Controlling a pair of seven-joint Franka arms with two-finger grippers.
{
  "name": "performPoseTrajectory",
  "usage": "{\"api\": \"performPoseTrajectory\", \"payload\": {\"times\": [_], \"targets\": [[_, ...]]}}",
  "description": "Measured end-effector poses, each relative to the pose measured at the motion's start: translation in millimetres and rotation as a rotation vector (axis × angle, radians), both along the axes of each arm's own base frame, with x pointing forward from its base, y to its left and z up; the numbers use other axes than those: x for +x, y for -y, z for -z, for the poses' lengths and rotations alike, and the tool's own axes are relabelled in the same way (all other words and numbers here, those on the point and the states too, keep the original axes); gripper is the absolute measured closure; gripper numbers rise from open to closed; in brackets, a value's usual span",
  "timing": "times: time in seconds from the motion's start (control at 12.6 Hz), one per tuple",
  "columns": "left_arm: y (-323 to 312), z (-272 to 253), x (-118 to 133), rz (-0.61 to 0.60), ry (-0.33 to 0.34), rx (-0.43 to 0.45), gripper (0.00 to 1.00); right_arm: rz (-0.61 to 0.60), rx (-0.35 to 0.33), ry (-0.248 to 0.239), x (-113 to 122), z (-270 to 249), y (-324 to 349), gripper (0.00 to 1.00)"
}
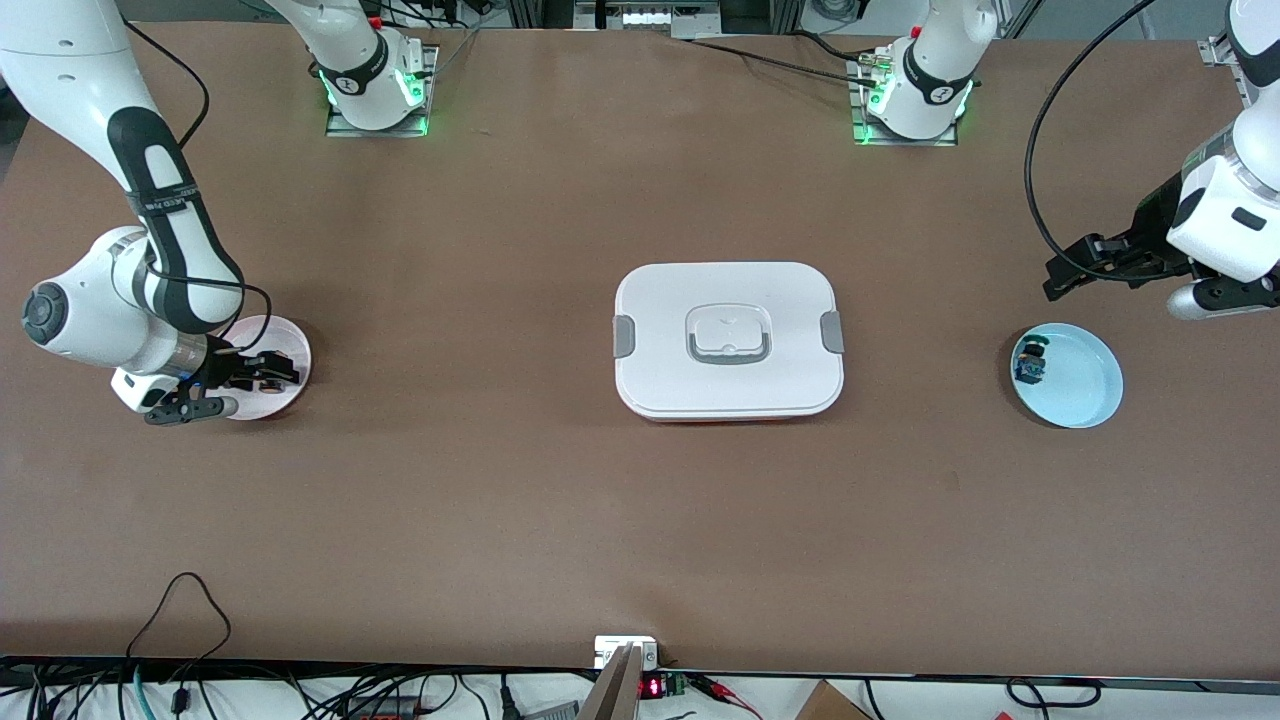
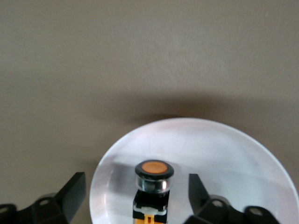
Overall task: Transfer orange switch to right arm and place
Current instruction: 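Lower the switch onto the white plate with the right gripper, then open the right gripper and raise it away from the plate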
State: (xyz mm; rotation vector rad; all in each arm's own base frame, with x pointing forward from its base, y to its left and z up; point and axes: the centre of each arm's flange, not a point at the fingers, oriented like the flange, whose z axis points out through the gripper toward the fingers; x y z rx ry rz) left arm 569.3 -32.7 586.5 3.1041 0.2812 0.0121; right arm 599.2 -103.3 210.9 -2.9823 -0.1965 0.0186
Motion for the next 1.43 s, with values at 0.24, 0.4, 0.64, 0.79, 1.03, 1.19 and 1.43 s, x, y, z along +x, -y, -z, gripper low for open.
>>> {"api": "performPoseTrajectory", "payload": {"times": [0.24,0.4,0.64,0.79,1.03,1.19,1.43], "targets": [[6,4,-11,0.022,-0.041,0.005,0.00,-0.039,0.014,0.036,9,-50,-18,0.00],[14,3,-12,0.037,-0.040,0.005,0.00,-0.074,-0.003,0.049,15,-92,-29,0.00],[20,4,-14,0.049,-0.048,0.006,0.00,-0.036,-0.051,-0.004,15,-170,-53,0.00],[26,6,-17,0.062,-0.072,0.008,0.00,-0.041,-0.049,-0.004,7,-227,-84,0.00],[25,10,-21,0.062,-0.108,0.011,0.00,-0.062,-0.041,-0.014,-12,-296,-116,0.00],[29,15,-23,0.072,-0.135,0.012,0.00,-0.030,-0.055,-0.027,-18,-333,-129,0.00],[34,17,-30,0.093,-0.184,0.016,0.00,-0.032,-0.107,-0.016,-19,-351,-138,0.00]]}}
